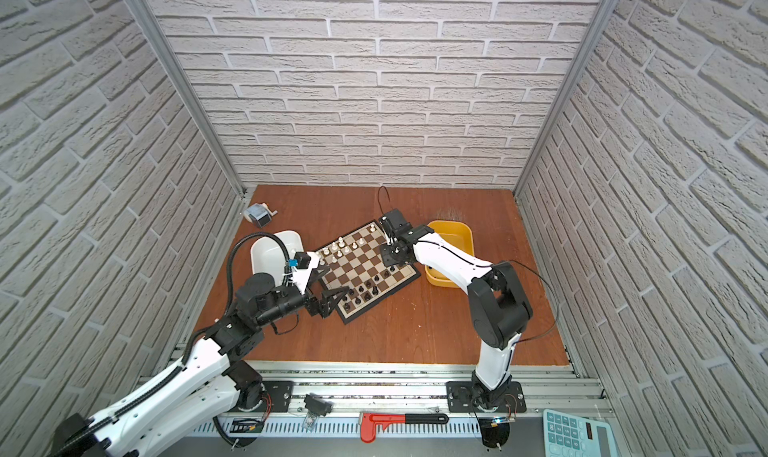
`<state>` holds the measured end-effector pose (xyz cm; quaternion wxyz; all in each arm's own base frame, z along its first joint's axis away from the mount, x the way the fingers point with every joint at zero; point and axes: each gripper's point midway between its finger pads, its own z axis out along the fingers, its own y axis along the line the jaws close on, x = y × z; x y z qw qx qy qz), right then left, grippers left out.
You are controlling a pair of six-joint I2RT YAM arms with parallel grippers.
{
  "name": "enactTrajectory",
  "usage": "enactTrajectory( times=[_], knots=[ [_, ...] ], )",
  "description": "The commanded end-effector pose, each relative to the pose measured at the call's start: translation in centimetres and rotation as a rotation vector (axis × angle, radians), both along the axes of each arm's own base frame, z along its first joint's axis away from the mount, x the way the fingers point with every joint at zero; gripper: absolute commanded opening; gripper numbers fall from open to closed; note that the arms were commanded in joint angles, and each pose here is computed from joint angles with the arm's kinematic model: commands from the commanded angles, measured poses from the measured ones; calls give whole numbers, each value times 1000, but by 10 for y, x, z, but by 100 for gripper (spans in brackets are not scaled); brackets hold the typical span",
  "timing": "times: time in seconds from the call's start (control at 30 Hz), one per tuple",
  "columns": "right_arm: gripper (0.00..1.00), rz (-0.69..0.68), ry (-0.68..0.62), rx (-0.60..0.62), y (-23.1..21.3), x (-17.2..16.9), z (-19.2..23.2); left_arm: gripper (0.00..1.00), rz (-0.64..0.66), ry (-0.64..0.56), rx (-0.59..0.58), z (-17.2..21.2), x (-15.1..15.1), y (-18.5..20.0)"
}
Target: Set up the chess pieces on the board
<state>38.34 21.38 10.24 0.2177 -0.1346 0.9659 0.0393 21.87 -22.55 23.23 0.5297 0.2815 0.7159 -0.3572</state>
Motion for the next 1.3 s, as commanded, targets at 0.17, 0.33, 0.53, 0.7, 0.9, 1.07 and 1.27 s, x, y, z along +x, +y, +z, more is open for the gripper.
enactTrajectory(
  times=[0.17,0.33,0.53,0.7,0.9,1.07,1.27],
  knots=[
    [6,69,69,-141,-13,-17,-7,98,-48,-60,-49,21,3,-12],
    [6,80,102,-164,-16,-21,-20,99,-43,-74,-52,23,3,-11],
    [6,77,122,-189,-18,-21,-30,99,-49,-75,-54,23,2,-11],
    [6,72,128,-219,-22,-21,-37,98,-49,-74,-55,24,2,-11],
    [6,75,133,-214,-21,-20,-43,98,-49,-69,-53,23,3,-12],
    [6,78,153,-226,-21,-21,-50,98,-48,-68,-53,23,3,-12],
    [6,82,175,-216,-19,-25,-57,98,-52,-68,-55,23,3,-12]
  ],
)
